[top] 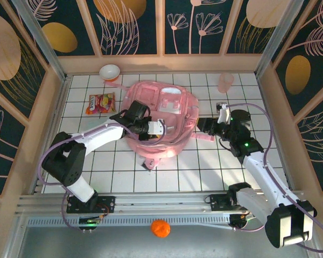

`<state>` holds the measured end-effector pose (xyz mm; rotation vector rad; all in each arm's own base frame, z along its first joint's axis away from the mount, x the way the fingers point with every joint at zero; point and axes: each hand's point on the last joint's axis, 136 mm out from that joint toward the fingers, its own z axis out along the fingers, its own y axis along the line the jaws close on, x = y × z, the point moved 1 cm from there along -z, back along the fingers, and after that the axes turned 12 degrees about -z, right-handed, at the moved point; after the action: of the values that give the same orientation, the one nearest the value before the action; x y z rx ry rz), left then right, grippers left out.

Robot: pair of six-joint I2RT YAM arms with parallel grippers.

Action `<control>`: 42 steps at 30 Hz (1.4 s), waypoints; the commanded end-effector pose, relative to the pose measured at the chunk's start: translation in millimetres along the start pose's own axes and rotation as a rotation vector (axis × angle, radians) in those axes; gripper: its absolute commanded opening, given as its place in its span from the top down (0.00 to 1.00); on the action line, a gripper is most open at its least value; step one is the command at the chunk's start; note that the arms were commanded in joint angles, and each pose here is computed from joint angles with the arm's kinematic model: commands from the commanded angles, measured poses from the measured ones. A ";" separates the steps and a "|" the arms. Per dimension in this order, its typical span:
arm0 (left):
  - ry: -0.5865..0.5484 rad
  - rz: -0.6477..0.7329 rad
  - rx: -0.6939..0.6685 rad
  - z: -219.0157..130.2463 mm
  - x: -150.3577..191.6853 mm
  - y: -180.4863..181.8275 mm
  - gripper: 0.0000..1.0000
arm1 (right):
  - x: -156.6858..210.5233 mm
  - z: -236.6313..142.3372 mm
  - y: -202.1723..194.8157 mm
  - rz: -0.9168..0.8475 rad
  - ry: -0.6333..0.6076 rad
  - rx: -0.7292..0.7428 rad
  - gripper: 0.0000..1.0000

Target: Pack the student bag

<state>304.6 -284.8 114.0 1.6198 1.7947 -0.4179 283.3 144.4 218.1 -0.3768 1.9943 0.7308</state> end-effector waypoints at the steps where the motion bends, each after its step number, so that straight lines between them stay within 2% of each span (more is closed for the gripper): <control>1: -0.248 -0.015 -0.080 -40.5 -50.8 18.5 1.00 | 3.9 0.4 2.3 -0.094 -0.002 -0.011 0.48; 3: -0.362 -0.051 -0.059 -64.5 -70.5 20.5 1.00 | 2.3 2.4 3.8 -0.150 -0.009 -0.025 0.48; 6: -0.460 -0.060 -0.058 -91.2 -89.4 23.3 1.00 | 1.3 7.5 9.1 -0.249 -0.012 -0.075 0.47; 12: -0.546 -0.035 -0.078 -120.0 -105.2 26.7 1.00 | -5.5 29.9 2.6 -0.433 0.011 -0.106 0.46; 17: -0.518 0.003 -0.081 -117.1 -98.8 23.6 1.00 | 2.9 53.8 3.1 -0.603 0.089 -0.219 0.45; 21: -0.498 0.046 -0.087 -114.3 -93.1 20.5 1.00 | 25.0 64.1 2.2 -0.787 0.175 -0.333 0.42; 28: -0.468 0.096 -0.107 -109.7 -83.4 17.6 1.00 | 57.2 81.4 -15.6 -0.880 0.361 -0.461 0.43; 34: -0.455 0.168 -0.118 -109.4 -79.3 13.3 1.00 | 52.3 99.8 -26.0 -0.943 0.314 -0.493 0.44; 42: -0.428 0.193 -0.117 -106.0 -73.1 11.3 1.00 | 58.0 114.4 -35.5 -0.976 0.344 -0.547 0.45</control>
<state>290.7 -263.9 200.0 1.4675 1.5183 -0.5450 353.0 188.7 117.4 -1.6819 1.6060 0.5314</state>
